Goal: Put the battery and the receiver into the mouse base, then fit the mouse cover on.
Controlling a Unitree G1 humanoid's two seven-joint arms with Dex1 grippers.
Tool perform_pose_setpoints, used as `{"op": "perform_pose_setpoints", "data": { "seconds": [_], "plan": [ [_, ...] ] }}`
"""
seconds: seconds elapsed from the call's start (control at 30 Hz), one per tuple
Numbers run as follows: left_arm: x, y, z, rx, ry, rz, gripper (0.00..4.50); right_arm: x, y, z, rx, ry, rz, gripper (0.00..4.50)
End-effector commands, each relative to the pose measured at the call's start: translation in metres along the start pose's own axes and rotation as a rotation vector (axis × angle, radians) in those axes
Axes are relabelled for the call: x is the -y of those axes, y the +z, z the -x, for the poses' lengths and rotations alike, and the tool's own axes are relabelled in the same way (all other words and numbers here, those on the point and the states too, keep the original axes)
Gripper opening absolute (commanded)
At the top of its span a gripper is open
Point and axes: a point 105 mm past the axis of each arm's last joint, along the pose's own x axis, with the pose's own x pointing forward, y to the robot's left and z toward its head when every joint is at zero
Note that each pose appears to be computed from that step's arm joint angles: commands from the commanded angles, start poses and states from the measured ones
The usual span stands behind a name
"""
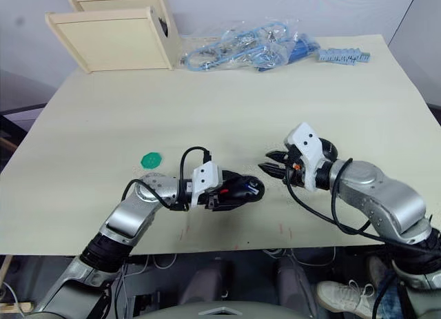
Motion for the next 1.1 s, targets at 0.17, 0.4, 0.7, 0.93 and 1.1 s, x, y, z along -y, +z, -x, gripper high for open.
{"op": "perform_pose_setpoints", "data": {
  "seconds": [0.17,0.4,0.7,0.93,1.1],
  "plan": [
    [0.006,-0.021,0.001,-0.056,-0.001,0.024,2.91,-0.015,-0.012,-0.005,0.073,0.010,0.048,0.08],
    [0.007,-0.024,0.002,-0.056,-0.004,0.029,2.91,-0.015,-0.018,-0.008,0.056,0.016,0.065,0.08],
    [0.006,-0.022,0.004,-0.057,-0.010,0.030,2.91,-0.018,-0.023,-0.019,0.013,0.061,0.081,0.08],
    [0.004,-0.020,0.005,-0.057,-0.011,0.031,2.91,-0.021,-0.027,-0.025,0.009,0.078,0.079,0.08],
    [0.003,-0.019,0.005,-0.057,-0.009,0.032,2.91,-0.025,-0.029,-0.028,0.012,0.092,0.074,0.08]
  ]
}}
